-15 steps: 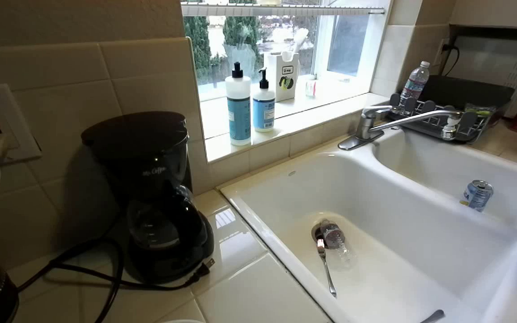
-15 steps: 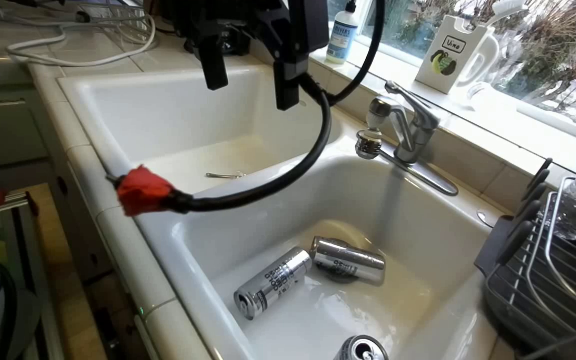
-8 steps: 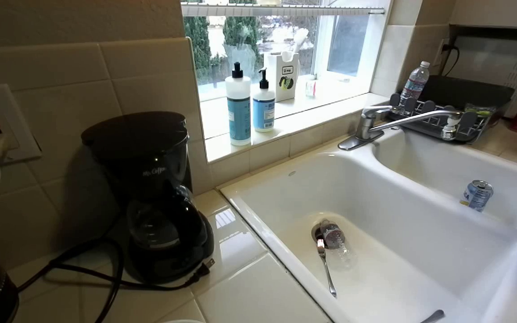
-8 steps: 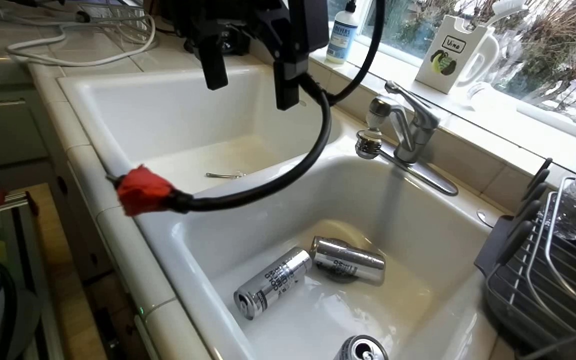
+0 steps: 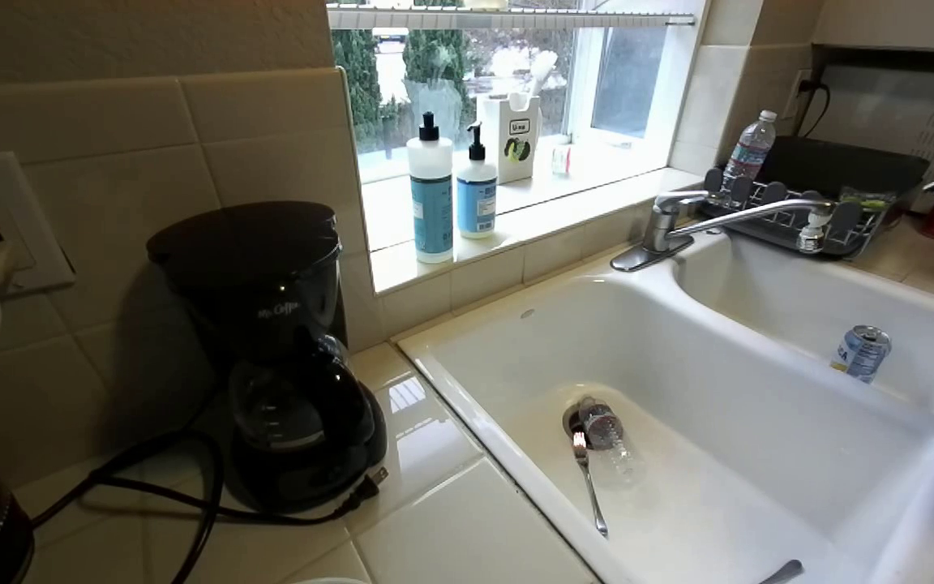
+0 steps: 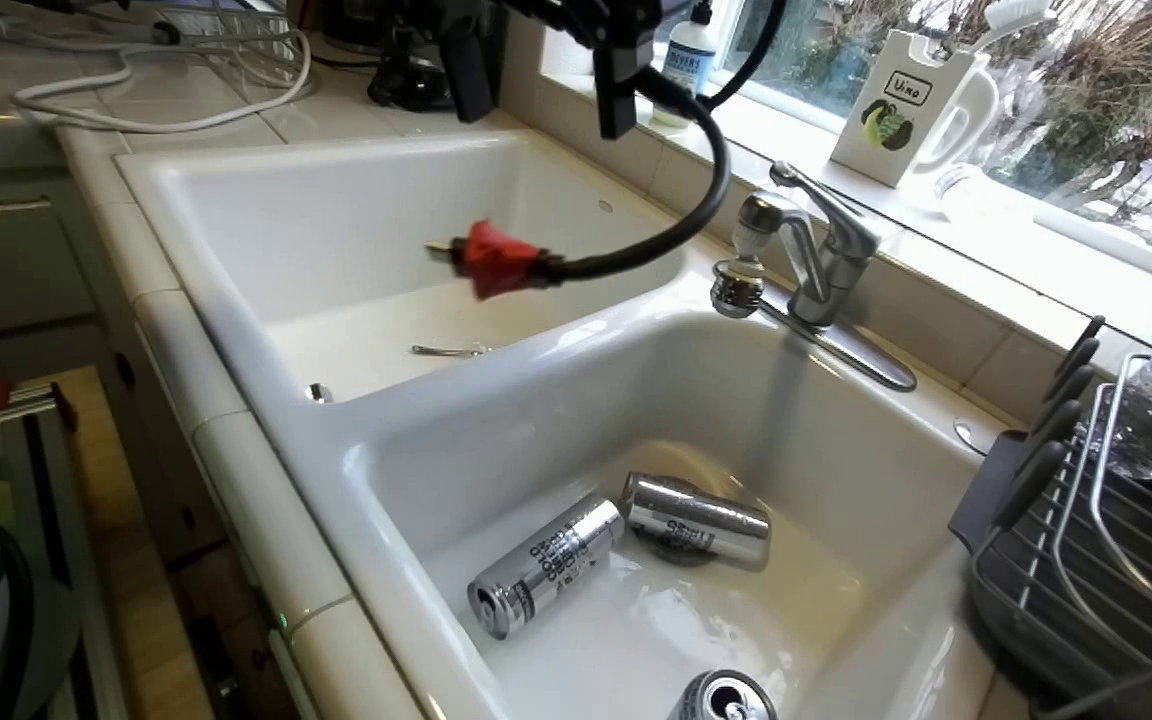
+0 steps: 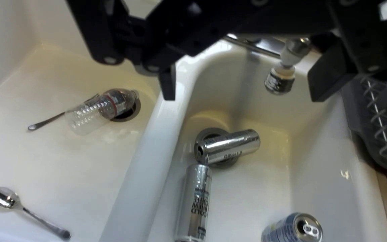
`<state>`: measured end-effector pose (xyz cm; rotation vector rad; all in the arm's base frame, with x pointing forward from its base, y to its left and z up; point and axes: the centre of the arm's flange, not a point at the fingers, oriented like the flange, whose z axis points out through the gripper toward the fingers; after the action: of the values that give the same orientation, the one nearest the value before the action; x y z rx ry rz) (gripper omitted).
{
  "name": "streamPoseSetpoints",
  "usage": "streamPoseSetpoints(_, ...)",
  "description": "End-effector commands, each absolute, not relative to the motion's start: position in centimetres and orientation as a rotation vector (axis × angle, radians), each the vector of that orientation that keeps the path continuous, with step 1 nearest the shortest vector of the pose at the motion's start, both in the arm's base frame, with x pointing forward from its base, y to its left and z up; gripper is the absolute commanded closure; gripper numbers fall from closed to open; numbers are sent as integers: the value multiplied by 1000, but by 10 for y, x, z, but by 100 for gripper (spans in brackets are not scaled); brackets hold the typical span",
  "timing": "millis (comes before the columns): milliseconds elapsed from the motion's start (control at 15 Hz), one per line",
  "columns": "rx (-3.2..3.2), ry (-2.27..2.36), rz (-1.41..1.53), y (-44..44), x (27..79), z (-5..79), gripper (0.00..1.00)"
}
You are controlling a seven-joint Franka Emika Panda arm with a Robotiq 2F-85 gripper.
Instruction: Put the pump bottle on the left side of the counter.
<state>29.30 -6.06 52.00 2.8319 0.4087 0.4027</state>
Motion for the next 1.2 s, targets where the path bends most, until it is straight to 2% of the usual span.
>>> streamPoseSetpoints(0,2798,538,537,-33,341,528,0)
streamPoseSetpoints(600,2731,802,1006,41,440,565,0)
streamPoseSetpoints(667,2727,821,1017,47,442,569,0)
streamPoseSetpoints(733,2717,772,989,39,418,560,0)
streamPoseSetpoints(1133,2715,768,990,39,423,562,0)
